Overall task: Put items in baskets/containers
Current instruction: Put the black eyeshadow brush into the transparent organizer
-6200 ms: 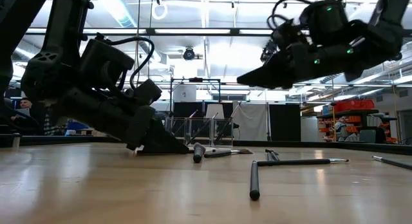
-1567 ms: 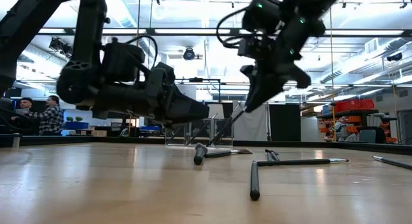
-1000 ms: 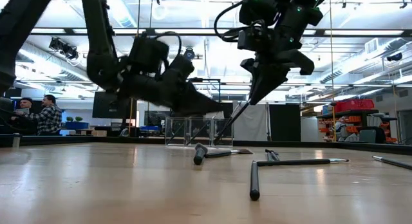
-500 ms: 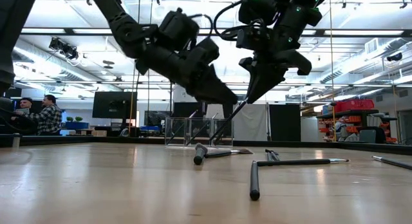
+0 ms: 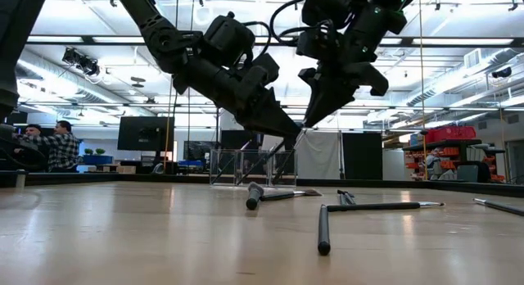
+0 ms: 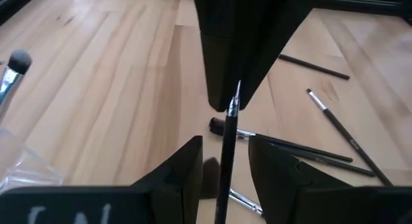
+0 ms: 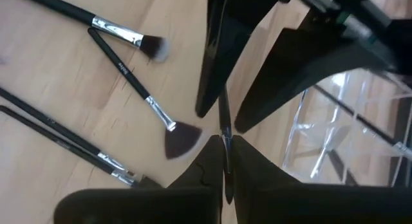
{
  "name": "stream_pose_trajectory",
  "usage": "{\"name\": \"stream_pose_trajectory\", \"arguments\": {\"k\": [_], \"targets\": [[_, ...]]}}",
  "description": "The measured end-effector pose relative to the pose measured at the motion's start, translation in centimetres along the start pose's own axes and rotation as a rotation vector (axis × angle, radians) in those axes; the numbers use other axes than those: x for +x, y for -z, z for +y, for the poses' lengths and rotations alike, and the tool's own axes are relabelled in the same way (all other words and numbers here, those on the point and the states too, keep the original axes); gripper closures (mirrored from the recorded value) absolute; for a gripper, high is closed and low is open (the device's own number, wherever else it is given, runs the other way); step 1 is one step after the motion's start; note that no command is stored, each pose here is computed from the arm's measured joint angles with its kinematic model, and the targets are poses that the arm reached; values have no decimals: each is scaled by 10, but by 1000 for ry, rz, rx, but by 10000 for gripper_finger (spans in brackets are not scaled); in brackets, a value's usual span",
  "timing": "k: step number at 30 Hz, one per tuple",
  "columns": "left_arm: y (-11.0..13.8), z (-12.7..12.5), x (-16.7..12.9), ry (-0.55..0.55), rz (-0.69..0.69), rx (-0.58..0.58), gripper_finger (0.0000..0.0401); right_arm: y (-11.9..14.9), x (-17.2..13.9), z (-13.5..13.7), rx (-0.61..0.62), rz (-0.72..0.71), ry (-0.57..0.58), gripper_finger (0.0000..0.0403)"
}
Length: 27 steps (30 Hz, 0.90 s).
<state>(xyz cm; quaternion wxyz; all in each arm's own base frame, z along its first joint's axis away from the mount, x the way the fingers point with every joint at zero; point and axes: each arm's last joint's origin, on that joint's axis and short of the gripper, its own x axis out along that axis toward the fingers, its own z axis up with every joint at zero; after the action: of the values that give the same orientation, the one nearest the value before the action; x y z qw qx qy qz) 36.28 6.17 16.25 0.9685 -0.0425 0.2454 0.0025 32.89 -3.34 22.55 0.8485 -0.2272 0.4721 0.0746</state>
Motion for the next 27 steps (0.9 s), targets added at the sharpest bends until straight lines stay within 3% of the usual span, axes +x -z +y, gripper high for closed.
{"name": "stream_pose_trajectory", "arguments": {"k": [7,15,23,27], "targets": [[0,1,0,-44,4,5,287,-1,0,-1,-30,-10,11,396],[1,1,0,-38,7,10,383,-3,0,-3,-51,-25,37,365],[7,2,0,-70,69,-49,375,-1,-3,-5,1,55,165,303],[11,4,-5,-150,140,-85,384,2,-13,-4,81,134,280,275]]}}
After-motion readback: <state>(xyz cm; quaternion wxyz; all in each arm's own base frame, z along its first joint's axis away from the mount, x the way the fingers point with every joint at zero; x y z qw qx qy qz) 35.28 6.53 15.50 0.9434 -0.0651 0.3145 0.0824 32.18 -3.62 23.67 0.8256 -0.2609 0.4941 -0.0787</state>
